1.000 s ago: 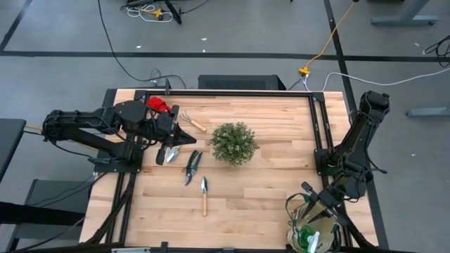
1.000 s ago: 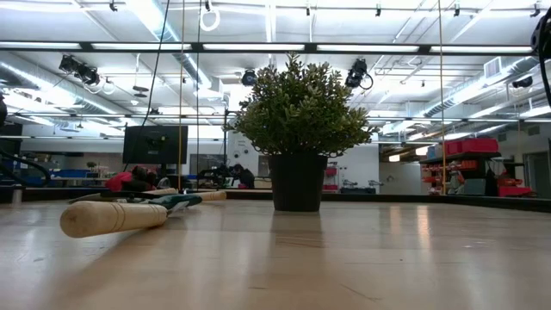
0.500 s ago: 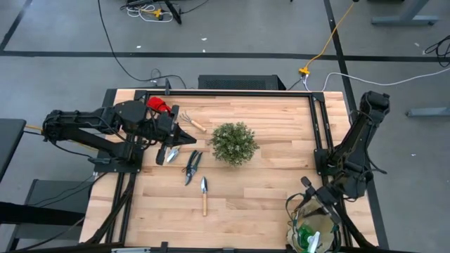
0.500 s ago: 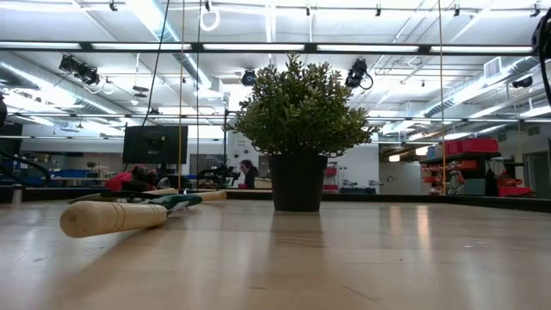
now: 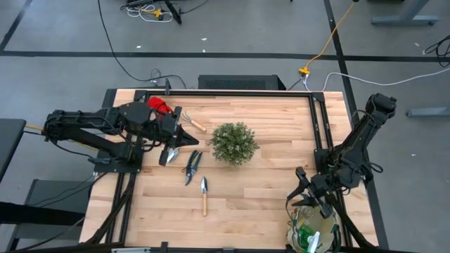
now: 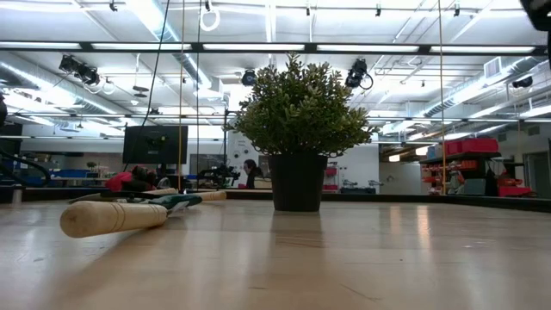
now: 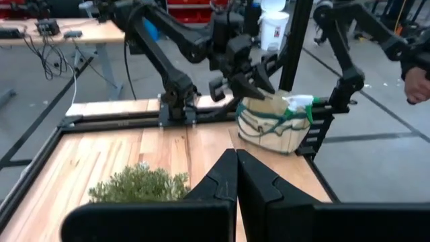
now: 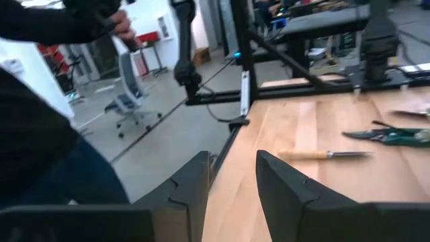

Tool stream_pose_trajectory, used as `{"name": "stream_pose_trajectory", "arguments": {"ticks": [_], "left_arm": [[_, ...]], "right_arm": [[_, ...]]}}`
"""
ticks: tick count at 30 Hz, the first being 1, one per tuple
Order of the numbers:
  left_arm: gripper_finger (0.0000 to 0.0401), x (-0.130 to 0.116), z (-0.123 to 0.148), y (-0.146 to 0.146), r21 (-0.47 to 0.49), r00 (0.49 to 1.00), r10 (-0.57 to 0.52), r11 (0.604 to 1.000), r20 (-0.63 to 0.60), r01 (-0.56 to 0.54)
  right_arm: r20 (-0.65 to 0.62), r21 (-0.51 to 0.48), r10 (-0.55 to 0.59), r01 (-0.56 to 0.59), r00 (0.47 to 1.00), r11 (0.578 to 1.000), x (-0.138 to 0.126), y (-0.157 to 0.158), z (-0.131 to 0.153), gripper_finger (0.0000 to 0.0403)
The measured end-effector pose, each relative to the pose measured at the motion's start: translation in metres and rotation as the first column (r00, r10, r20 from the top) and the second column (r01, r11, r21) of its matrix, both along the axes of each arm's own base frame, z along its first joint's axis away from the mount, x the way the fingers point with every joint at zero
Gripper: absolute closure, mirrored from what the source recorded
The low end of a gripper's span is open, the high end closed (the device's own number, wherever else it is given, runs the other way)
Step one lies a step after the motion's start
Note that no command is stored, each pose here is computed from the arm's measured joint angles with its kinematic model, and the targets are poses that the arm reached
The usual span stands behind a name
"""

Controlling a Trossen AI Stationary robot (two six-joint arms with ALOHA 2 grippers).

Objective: Pick & Place Garden tools in Gardening bag
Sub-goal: Put the bottom hand trowel into the white gardening bag

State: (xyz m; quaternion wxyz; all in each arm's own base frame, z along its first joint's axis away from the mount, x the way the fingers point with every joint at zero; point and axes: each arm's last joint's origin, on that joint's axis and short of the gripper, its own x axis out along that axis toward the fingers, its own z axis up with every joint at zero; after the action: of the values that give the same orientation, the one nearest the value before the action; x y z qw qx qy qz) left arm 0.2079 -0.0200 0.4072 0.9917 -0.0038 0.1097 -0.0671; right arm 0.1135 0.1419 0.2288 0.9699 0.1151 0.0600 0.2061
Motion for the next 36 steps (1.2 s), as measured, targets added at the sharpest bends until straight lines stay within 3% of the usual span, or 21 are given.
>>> {"name": "stream_pose_trajectory", "arguments": {"ticks": [10, 18, 23, 36], "left_arm": [[0.0396, 0.006, -0.003, 0.0, 0.002, 1.0, 0.0, 1.0, -0.015, 0.0], [0.0396, 0.006, -0.003, -0.001, -0.002, 1.0, -0.001, 1.0, -0.013, 0.001], [0.0393, 0.006, -0.003, -0.001, -0.002, 1.0, -0.002, 1.0, -0.013, 0.002], [0.0327, 0.005, -0.003, -0.001, -0.007, 0.999, -0.031, 1.0, -0.017, 0.031]], "right_arm": [[0.064, -0.022, -0.144, 0.146, 0.988, 0.989, 0.019, -0.012, 0.022, 0.0279], [0.028, -0.078, -0.223, 0.225, 0.974, 0.971, 0.033, -0.022, 0.047, 0.0279], [0.043, -0.059, -0.275, 0.278, 0.96, 0.959, 0.038, -0.027, 0.061, 0.0279], [0.06, -0.056, -0.382, 0.385, 0.922, 0.921, 0.045, -0.037, 0.068, 0.0279]]}}
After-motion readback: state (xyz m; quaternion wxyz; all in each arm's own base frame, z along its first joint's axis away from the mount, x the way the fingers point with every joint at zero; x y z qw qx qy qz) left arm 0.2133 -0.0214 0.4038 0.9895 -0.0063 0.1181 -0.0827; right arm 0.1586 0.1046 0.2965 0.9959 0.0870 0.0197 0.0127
